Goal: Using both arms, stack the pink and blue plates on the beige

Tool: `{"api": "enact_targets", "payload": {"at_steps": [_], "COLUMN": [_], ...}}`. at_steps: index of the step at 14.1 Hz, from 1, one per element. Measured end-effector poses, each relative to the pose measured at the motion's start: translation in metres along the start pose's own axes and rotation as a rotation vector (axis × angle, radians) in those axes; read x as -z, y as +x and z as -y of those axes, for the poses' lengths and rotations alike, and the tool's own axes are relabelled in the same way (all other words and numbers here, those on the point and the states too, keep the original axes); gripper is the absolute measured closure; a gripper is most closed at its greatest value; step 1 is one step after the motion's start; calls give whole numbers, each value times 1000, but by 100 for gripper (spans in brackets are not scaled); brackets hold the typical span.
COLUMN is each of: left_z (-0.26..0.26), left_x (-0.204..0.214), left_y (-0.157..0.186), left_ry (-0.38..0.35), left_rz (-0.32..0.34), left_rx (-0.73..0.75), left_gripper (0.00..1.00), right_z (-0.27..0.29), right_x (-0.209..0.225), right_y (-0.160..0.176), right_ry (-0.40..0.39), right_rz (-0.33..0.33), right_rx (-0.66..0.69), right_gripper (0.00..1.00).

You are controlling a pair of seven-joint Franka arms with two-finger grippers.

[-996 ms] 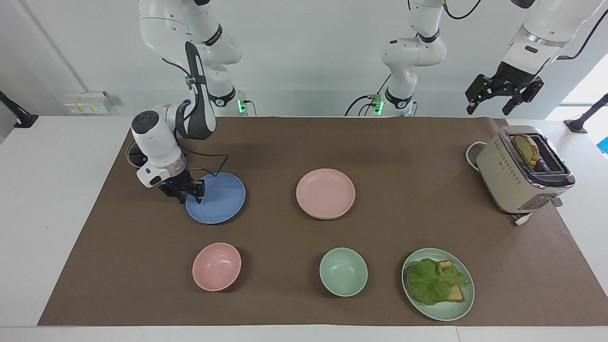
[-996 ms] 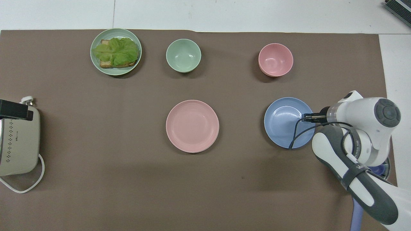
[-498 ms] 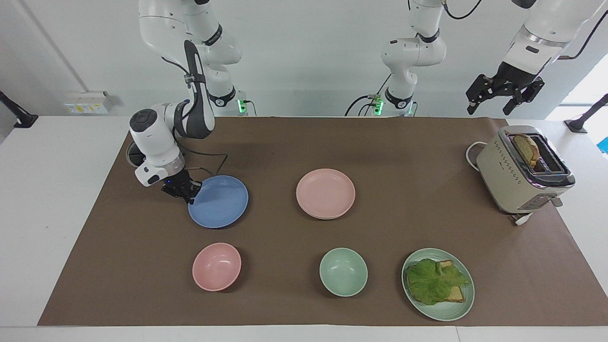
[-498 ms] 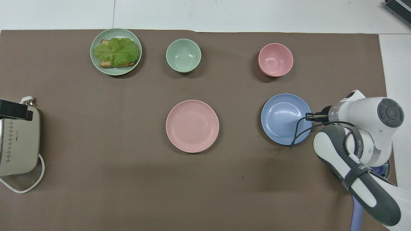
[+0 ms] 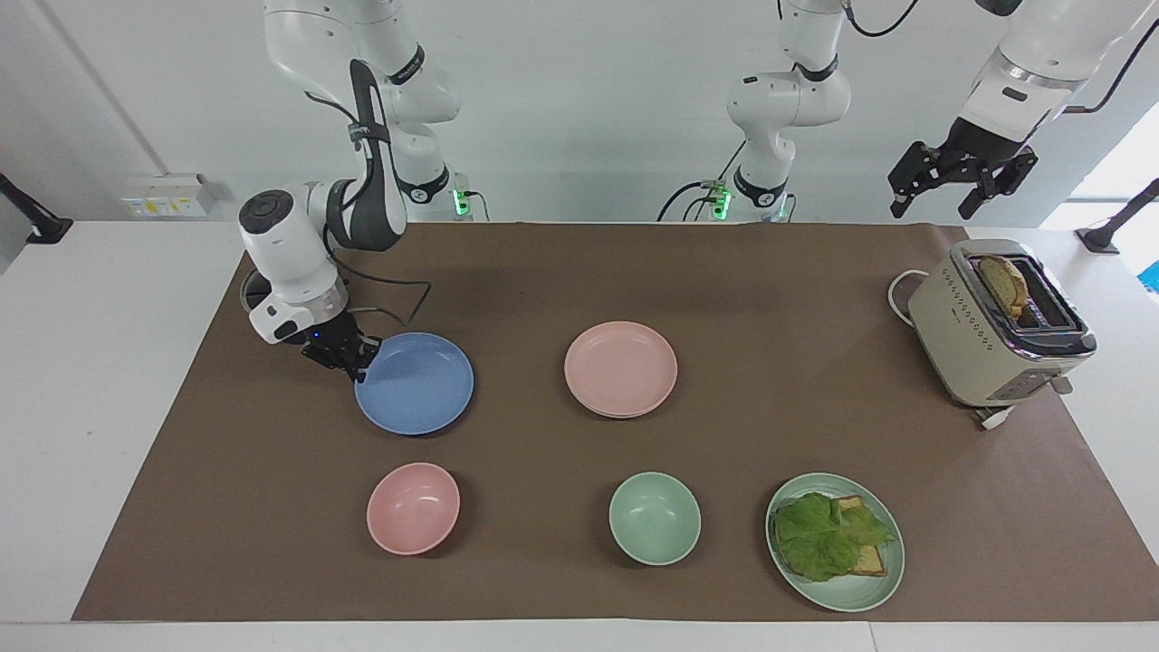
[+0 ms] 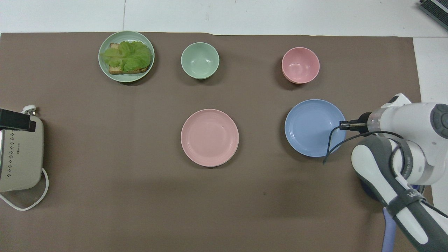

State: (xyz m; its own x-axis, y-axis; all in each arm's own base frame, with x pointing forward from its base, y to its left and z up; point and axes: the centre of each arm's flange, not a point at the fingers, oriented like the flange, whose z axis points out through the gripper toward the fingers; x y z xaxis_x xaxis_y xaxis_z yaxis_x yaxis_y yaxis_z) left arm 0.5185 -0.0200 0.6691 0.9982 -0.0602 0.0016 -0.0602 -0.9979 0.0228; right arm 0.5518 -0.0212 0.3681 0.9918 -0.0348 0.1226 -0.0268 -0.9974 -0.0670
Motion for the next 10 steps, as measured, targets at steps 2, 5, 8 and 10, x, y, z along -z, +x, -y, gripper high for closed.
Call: {"api": "enact_targets", "payload": {"at_steps": [2,5,8,10], "left_z": [0,0,0,0], "left_x": [0,0,0,0], "left_y": [0,0,0,0], "left_ry": [0,0,0,0], "left_rz": [0,0,1,1], "left_rx": [0,0,0,0], "left_gripper": [0,0,0,0], "right_z": [14,50,106,144], "right_x": [20,34,37,41], "right_y": [2,6,4,2], "right_ry": [46,88,104,118], "right_rz": [-4,-13,-12,-18], "right_rx": [-17,-11,-54,-80], "right_gripper": [95,95,95,95]}}
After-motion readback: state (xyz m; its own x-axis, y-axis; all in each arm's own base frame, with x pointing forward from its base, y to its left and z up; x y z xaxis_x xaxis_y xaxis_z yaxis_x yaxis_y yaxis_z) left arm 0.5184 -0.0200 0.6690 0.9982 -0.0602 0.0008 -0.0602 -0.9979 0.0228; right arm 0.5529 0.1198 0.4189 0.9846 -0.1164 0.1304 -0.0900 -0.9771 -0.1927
